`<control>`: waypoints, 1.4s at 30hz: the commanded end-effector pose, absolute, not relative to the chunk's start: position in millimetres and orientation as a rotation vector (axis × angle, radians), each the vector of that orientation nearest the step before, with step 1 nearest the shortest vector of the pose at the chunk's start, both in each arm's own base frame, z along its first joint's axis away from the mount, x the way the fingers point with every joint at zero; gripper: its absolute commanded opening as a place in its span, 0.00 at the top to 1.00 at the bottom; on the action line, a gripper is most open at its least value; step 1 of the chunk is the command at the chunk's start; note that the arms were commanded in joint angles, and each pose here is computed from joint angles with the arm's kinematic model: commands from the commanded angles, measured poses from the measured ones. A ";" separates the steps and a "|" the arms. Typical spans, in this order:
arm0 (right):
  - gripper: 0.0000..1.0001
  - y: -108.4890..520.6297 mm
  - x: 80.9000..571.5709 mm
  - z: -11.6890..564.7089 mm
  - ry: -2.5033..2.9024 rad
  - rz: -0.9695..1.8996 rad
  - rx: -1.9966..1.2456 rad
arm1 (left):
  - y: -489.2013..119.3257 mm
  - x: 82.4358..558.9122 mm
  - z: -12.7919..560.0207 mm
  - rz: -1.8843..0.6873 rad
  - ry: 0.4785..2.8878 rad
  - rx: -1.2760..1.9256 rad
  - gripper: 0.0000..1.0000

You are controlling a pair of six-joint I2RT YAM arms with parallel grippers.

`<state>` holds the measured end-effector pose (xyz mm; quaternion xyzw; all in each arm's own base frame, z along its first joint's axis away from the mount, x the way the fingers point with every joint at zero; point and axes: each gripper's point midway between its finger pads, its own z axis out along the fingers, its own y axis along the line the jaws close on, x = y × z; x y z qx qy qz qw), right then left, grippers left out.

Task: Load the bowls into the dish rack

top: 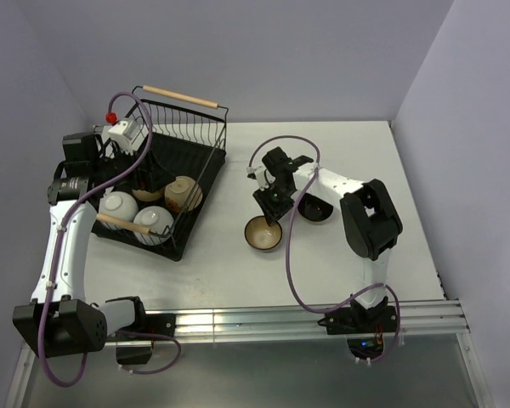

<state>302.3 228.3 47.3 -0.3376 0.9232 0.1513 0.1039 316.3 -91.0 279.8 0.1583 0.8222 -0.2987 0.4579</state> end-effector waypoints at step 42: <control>1.00 292.6 379.2 388.4 1.796 0.977 -0.518 | -220.0 340.5 354.7 -1.170 1.860 0.233 0.01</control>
